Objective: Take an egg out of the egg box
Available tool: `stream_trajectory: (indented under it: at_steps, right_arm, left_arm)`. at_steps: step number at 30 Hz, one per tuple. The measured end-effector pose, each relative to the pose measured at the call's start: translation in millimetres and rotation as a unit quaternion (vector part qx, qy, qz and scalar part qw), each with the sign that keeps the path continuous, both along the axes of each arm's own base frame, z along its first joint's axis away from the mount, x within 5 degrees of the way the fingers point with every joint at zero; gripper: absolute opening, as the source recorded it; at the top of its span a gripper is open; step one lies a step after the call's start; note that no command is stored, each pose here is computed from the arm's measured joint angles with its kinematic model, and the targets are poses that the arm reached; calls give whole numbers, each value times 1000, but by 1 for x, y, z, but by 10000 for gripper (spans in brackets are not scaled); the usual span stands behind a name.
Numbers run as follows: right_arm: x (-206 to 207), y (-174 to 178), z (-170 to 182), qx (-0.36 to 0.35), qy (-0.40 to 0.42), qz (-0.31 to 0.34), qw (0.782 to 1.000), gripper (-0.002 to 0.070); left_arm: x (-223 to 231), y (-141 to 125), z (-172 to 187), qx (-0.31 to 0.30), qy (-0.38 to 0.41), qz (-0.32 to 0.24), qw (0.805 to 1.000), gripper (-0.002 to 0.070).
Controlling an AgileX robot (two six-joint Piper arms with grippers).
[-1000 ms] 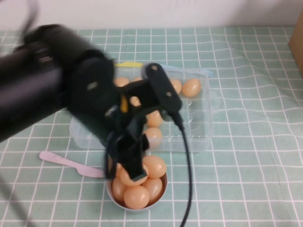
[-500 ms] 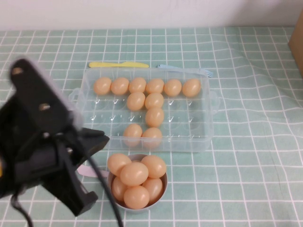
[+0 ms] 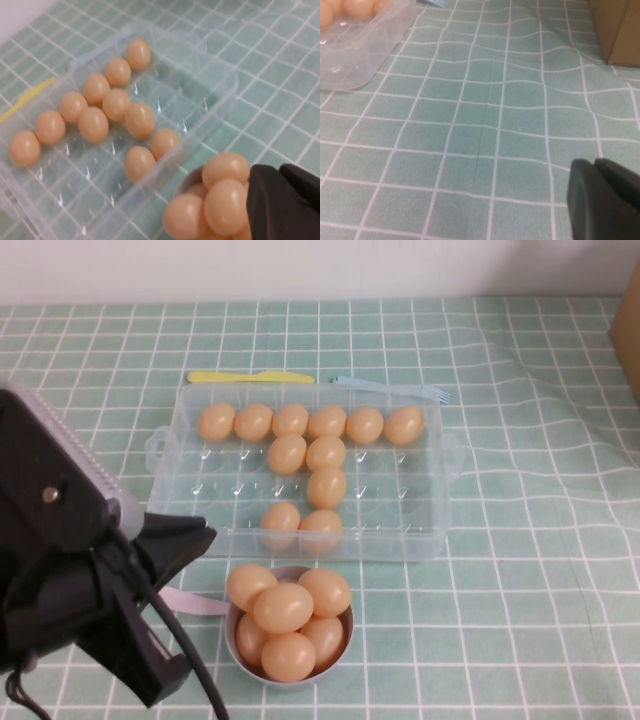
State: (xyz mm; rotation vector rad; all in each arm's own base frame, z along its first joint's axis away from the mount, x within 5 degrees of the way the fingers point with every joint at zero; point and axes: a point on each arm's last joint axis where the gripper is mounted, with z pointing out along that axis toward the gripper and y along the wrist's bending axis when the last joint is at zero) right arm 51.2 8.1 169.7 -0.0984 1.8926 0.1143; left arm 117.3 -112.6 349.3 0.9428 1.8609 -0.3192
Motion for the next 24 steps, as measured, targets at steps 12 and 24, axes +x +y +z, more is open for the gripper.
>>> stream_trajectory:
  at_steps: [12, 24]
  right_arm:
    - [0, 0, 0, 0, 0, 0, 1000, -17]
    - [0, 0, 0, 0, 0, 0, 1000, -17]
  left_arm:
    - [-13, 31, -25, -126, -153, 33, 980, -2]
    - [-64, 103, -85, -165, -306, 259, 901, -2]
